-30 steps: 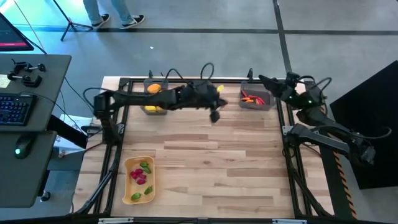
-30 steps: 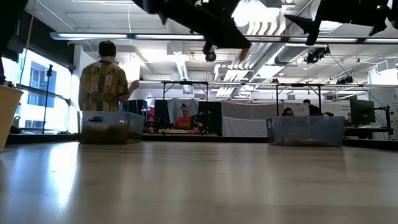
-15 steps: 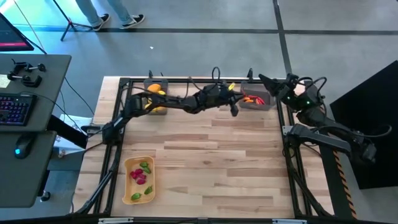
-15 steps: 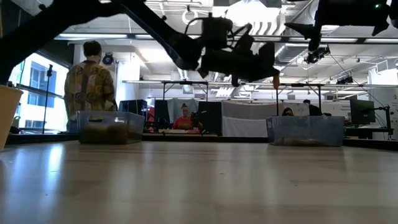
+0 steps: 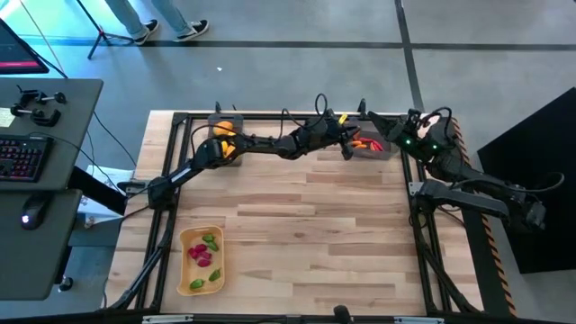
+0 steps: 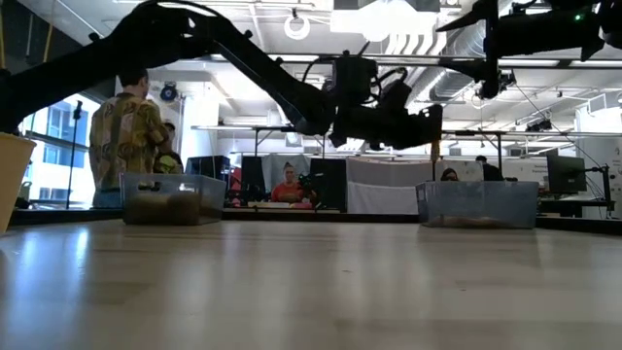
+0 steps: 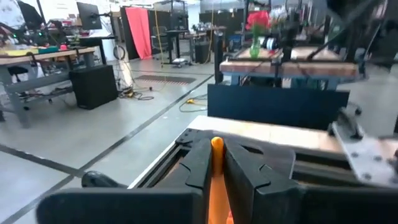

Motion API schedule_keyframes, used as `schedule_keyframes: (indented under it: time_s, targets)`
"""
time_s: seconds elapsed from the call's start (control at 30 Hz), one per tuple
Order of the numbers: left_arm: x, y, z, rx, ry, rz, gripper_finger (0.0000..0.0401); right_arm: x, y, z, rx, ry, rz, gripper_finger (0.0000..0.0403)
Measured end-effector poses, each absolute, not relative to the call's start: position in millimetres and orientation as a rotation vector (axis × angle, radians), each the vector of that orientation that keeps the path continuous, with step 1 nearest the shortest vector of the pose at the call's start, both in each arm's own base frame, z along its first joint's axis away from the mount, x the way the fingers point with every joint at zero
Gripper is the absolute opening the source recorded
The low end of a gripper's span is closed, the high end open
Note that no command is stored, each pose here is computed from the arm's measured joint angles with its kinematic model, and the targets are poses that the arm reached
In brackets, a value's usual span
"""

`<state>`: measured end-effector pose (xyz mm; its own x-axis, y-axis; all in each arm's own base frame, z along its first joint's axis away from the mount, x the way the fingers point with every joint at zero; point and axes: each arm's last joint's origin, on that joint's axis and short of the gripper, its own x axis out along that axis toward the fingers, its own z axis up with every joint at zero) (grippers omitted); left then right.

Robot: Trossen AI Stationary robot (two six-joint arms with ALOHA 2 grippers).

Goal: Sort produce into baskets
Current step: Put the yellow chili into the right black bin, then return to Home Position

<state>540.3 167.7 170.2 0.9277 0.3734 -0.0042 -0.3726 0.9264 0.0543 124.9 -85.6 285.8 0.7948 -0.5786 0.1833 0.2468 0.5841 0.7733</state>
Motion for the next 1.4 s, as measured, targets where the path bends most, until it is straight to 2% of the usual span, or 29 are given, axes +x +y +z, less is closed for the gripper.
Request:
schedule_keyframes:
  time_s: [0.33,0.47,0.63,0.77,0.87,0.97,1.1,1.27,1.33,1.4]
  targets:
    - [543.8,169.5,175.0,0.077,0.125,0.35,0.0114,124.5,-86.2,285.9,0.79,-0.452,-0.525,0.0272]
    - [542.8,169.5,181.7,0.064,0.229,0.342,0.0147,124.5,-86.2,285.9,0.787,-0.451,-0.526,0.0272]
    - [523.7,167.0,239.1,0.129,0.314,0.296,0.0165,123.6,-85.6,288.2,0.758,-0.466,-0.521,0.0272]
    - [491.6,169.0,277.0,0.191,0.492,0.23,0.0167,121.9,-84.6,293.0,0.707,-0.501,-0.508,0.0272]
    - [463.1,172.2,302.1,0.142,0.594,0.193,0.0162,121.4,-84.1,295.6,0.674,-0.518,-0.501,0.0272]
    - [433.3,174.2,327.0,-0.014,0.627,0.133,0.0148,121.5,-83.9,295.5,0.666,-0.512,-0.497,0.0272]
    - [401.7,161.4,338.3,-0.162,0.629,0.058,0.0106,122.1,-84.2,293.6,0.672,-0.492,-0.502,0.0272]
    - [367.0,111.8,349.3,-0.161,0.519,0.019,0.002,122.9,-84.8,290.5,0.657,-0.455,-0.52,0.0272]
    - [353.3,92.5,346.2,-0.171,0.451,0.032,0.0007,123.3,-84.8,288.8,0.662,-0.436,-0.523,0.0272]
    - [339.4,75.2,340.2,-0.202,0.375,0.051,0.0011,124.0,-84.4,287.5,0.666,-0.413,-0.504,0.0272]
